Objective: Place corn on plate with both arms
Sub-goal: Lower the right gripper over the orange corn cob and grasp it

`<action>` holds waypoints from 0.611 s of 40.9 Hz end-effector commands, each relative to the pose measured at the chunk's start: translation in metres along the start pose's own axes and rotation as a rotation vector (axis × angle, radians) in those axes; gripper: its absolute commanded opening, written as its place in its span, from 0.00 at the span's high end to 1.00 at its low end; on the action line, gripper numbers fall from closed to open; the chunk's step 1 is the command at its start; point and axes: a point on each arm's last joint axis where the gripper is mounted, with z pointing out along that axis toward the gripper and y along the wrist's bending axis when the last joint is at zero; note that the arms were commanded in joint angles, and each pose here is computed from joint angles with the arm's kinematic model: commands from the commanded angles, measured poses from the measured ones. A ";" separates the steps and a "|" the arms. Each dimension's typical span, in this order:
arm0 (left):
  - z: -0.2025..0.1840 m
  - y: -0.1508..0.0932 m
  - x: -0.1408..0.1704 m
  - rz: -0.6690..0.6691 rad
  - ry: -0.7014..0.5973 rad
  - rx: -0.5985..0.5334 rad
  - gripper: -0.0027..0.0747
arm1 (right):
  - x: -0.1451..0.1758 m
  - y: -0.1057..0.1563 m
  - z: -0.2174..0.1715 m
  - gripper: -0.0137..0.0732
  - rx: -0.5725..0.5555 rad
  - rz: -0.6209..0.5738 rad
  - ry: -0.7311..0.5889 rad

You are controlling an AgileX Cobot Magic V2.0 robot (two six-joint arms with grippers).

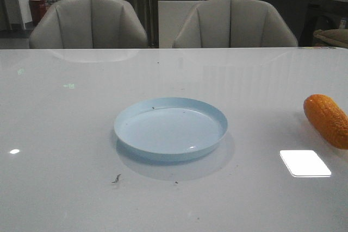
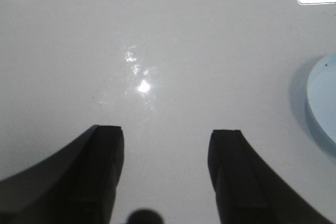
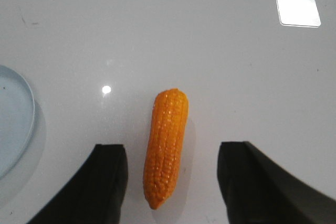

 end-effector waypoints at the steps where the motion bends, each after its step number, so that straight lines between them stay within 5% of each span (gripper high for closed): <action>1: -0.009 -0.002 -0.013 -0.043 -0.131 0.020 0.42 | -0.039 0.003 -0.003 0.28 -0.004 -0.011 -0.085; 14: -0.010 -0.003 -0.015 -0.074 -0.157 0.039 0.42 | -0.081 0.004 0.063 0.22 -0.002 -0.011 0.045; 25: -0.010 -0.004 -0.015 -0.086 -0.153 0.047 0.42 | -0.050 0.001 0.135 0.22 0.008 0.001 0.236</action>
